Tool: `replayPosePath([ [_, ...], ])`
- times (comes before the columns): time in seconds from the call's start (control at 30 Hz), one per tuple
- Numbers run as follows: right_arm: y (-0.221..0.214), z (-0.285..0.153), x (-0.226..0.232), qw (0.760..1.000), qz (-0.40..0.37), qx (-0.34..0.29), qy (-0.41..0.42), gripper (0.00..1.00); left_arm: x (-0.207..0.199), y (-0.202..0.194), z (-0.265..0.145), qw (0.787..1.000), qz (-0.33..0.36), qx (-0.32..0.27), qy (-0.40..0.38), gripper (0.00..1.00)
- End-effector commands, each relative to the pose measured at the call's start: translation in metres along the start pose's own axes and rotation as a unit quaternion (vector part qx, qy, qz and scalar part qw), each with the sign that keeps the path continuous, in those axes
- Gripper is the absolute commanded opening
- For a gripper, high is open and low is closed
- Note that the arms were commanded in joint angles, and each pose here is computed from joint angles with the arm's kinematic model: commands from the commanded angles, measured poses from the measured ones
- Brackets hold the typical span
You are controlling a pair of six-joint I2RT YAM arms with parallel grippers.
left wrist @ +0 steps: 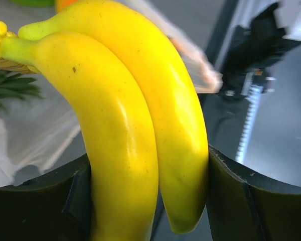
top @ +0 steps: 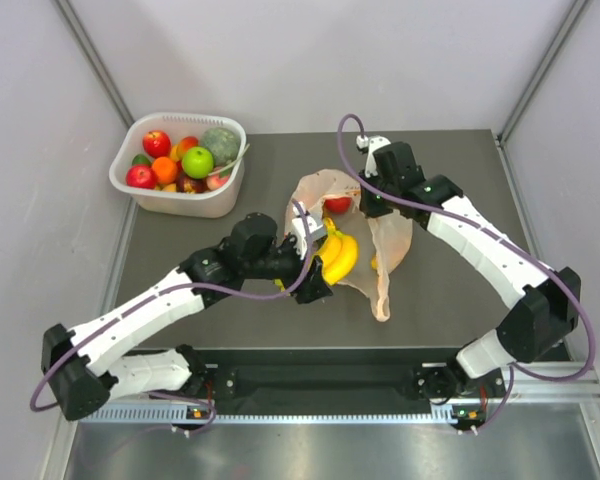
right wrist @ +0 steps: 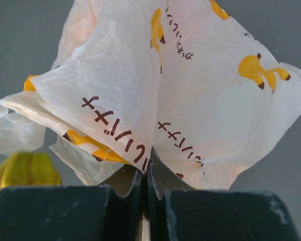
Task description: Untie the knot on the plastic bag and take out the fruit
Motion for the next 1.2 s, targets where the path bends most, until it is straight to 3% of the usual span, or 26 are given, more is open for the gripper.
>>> replayPosePath([
  [0.0, 0.025, 0.000, 0.008, 0.999, 0.016, -0.023, 0.019, 0.00, -0.040, 0.024, -0.030, 0.995, -0.050, -0.014, -0.090, 0.00],
  [0.07, 0.026, 0.003, 0.010, 1.000, 0.017, -0.013, 0.021, 0.00, -0.057, 0.035, -0.049, 0.990, -0.071, -0.031, -0.118, 0.00],
  [0.23, 0.021, 0.000, 0.009, 1.000, 0.016, -0.003, 0.019, 0.00, -0.077, 0.097, -0.126, 0.978, -0.043, -0.194, -0.065, 0.00],
  [0.3, 0.019, -0.003, 0.008, 1.000, 0.010, 0.000, 0.018, 0.00, -0.072, 0.120, -0.153, 0.968, -0.028, -0.248, -0.005, 0.00],
  [0.33, 0.017, -0.005, 0.008, 1.000, 0.008, -0.002, 0.019, 0.00, -0.055, 0.128, -0.159, 0.961, -0.021, -0.267, 0.064, 0.00],
  [0.43, 0.014, -0.010, 0.007, 1.000, 0.002, -0.002, 0.019, 0.00, -0.039, 0.148, -0.171, 0.946, 0.003, -0.292, 0.140, 0.00],
  [0.57, 0.012, -0.013, 0.013, 0.999, -0.011, 0.000, 0.038, 0.00, 0.009, 0.193, -0.180, 0.894, 0.052, -0.327, 0.301, 0.00],
  [0.63, 0.013, -0.017, 0.014, 0.999, -0.017, -0.002, 0.040, 0.00, 0.025, 0.217, -0.187, 0.870, 0.065, -0.357, 0.334, 0.00],
  [0.7, 0.014, -0.021, 0.015, 0.999, -0.021, -0.008, 0.043, 0.00, 0.063, 0.239, -0.191, 0.852, 0.068, -0.369, 0.366, 0.00],
  [0.73, 0.016, -0.023, 0.014, 0.999, -0.024, -0.010, 0.042, 0.00, 0.091, 0.248, -0.212, 0.834, 0.046, -0.385, 0.393, 0.00],
  [0.8, 0.020, -0.026, 0.015, 0.998, -0.028, -0.014, 0.045, 0.00, 0.130, 0.255, -0.197, 0.854, 0.023, -0.378, 0.357, 0.00],
  [0.83, 0.021, -0.027, 0.014, 0.998, -0.032, -0.014, 0.044, 0.00, 0.141, 0.265, -0.205, 0.845, 0.011, -0.400, 0.355, 0.00],
  [0.87, 0.023, -0.029, 0.016, 0.998, -0.034, -0.018, 0.047, 0.00, 0.176, 0.261, -0.204, 0.840, -0.007, -0.388, 0.380, 0.00],
  [1.0, 0.029, -0.026, 0.017, 0.998, -0.042, -0.017, 0.049, 0.00, 0.240, 0.269, -0.201, 0.830, -0.044, -0.376, 0.409, 0.00],
  [1.03, 0.029, -0.025, 0.015, 0.998, -0.047, -0.017, 0.046, 0.00, 0.247, 0.279, -0.214, 0.810, -0.046, -0.388, 0.438, 0.00],
  [1.1, 0.027, -0.021, 0.012, 0.998, -0.047, -0.019, 0.035, 0.00, 0.277, 0.273, -0.207, 0.801, -0.062, -0.376, 0.461, 0.00],
  [1.13, 0.025, -0.020, 0.012, 0.998, -0.047, -0.021, 0.036, 0.00, 0.286, 0.275, -0.217, 0.777, -0.068, -0.386, 0.492, 0.00],
  [1.17, 0.018, -0.016, 0.011, 0.998, -0.045, -0.015, 0.036, 0.00, 0.303, 0.270, -0.211, 0.773, -0.073, -0.378, 0.504, 0.00],
])
Point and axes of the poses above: each gripper's point midway between its finger pads, its own z axis out along the fingers, its own x axis along the line the jaws close on, y = z × x, the point moved 5 cm from there along -z, back along the fingers, and after that the axes turned 2 degrees about z, right-handed, at the moved point
